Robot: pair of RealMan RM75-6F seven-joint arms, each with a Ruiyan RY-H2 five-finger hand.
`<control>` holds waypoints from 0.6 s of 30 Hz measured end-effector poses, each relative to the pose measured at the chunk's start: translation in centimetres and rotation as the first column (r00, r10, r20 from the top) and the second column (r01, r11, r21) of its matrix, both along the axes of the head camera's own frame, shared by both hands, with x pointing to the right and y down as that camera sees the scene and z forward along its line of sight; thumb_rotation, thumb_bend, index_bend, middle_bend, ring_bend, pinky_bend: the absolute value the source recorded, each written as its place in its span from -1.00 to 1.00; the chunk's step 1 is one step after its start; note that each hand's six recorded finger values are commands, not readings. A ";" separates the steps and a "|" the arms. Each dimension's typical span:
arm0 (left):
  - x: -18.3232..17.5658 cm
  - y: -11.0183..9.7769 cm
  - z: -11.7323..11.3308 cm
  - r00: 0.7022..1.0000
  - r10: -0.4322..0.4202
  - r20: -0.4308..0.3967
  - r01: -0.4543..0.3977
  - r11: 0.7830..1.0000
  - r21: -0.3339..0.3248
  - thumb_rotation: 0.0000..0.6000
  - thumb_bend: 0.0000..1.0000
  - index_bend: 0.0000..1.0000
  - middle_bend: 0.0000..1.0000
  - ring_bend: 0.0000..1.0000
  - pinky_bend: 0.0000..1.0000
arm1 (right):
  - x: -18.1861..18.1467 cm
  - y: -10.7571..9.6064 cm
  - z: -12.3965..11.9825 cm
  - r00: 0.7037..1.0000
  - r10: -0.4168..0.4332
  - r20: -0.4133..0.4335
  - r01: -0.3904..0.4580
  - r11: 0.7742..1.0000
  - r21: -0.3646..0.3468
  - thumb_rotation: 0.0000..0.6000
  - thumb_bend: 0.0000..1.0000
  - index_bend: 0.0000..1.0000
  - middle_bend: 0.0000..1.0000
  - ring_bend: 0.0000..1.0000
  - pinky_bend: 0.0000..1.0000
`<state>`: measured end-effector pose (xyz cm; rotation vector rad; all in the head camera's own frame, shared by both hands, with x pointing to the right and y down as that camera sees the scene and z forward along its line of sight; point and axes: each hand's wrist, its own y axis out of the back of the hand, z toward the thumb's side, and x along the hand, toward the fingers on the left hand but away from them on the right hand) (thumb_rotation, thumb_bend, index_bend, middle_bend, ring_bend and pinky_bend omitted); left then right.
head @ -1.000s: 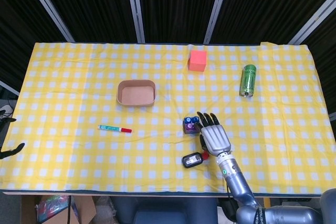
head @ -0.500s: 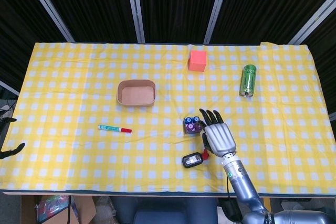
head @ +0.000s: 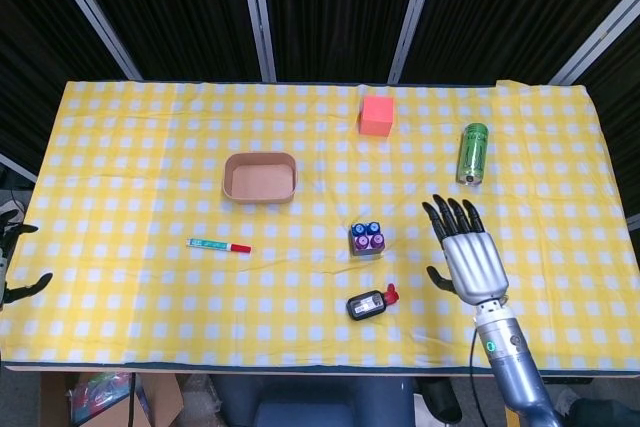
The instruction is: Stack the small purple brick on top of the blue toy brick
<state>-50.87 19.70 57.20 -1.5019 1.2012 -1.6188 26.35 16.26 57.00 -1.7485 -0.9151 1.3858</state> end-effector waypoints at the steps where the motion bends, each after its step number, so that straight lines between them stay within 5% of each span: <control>1: 0.3 0.1 0.0 1.000 0.009 -0.003 -0.009 1.000 0.001 1.00 -0.58 -0.45 -0.82 -1.00 -0.91 | 0.6 0.2 0.1 1.000 0.014 0.008 -0.014 1.000 -0.003 1.00 -0.35 -0.97 -1.00 -1.00 -1.00; 9: 2.4 0.8 0.1 0.997 0.072 -0.025 -0.072 0.997 -0.004 1.00 -0.58 -0.46 -0.82 -1.00 -0.91 | 8.4 1.7 2.1 0.987 0.133 0.087 -0.132 0.991 -0.014 1.00 -0.36 -0.93 -1.00 -1.00 -1.00; 18: 3.7 1.5 0.4 0.992 0.121 -0.043 -0.121 0.993 -0.001 1.00 -0.58 -0.46 -0.82 -1.00 -0.91 | 17.7 4.1 2.8 0.989 0.148 -0.015 -0.147 0.987 0.071 1.00 -0.36 -0.80 -1.00 -1.00 -1.00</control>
